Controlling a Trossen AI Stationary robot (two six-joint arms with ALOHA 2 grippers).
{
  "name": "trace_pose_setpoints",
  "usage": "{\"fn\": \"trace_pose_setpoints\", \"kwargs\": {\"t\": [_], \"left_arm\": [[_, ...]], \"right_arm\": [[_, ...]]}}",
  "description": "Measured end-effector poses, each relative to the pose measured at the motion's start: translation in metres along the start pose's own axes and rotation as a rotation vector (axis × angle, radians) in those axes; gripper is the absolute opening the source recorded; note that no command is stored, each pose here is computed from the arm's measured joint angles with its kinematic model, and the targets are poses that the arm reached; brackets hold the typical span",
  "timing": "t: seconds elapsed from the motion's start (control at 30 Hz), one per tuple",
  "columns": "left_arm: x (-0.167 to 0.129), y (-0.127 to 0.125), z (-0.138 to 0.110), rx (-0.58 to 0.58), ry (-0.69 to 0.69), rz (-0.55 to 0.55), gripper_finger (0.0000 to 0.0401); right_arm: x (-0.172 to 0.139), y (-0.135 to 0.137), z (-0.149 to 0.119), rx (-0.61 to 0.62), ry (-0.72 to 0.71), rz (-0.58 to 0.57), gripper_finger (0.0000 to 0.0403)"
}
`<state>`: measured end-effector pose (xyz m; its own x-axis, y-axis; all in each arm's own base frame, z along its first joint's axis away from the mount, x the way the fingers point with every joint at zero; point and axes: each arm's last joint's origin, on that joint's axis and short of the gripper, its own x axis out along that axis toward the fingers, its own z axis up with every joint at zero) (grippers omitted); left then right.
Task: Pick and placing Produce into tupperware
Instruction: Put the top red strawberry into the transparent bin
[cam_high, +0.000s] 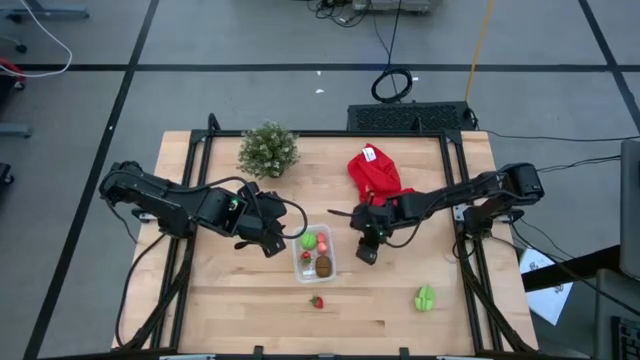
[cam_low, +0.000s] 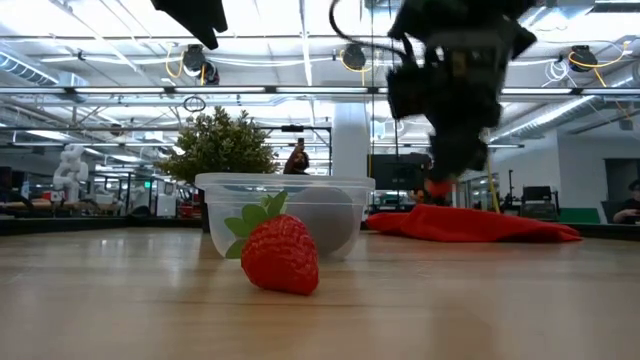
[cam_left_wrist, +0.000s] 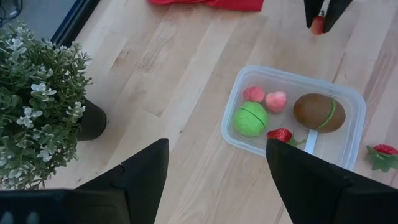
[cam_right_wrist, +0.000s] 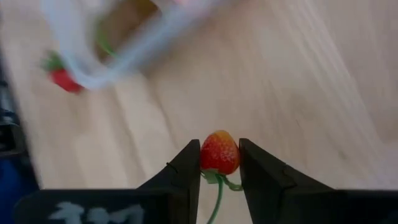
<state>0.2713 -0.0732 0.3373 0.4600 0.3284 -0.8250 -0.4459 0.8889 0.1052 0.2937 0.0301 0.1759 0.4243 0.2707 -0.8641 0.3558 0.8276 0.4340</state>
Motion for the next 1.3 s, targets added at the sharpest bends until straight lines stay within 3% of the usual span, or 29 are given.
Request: {"fn": "trace_pose_setpoints", "kwargs": {"t": [0.43, 0.8, 0.97, 1.3], "left_arm": [[0.003, 0.007, 0.004, 0.101, -0.025, 0.069, 0.0273], [0.011, 0.022, 0.013, 0.074, -0.014, 0.107, 0.0273], [0.011, 0.023, 0.013, 0.073, -0.012, 0.110, 0.0273], [0.011, 0.024, 0.012, 0.084, 0.006, 0.114, 0.0273]], "right_arm": [[-0.018, 0.035, 0.041, -0.146, -0.215, 0.139, 0.0082], [0.037, 0.026, 0.066, -0.194, -0.147, 0.223, 0.0085], [0.048, 0.035, 0.083, -0.258, -0.123, 0.202, 0.0085], [0.055, 0.032, 0.087, -0.307, -0.093, 0.176, 0.0086]]}}
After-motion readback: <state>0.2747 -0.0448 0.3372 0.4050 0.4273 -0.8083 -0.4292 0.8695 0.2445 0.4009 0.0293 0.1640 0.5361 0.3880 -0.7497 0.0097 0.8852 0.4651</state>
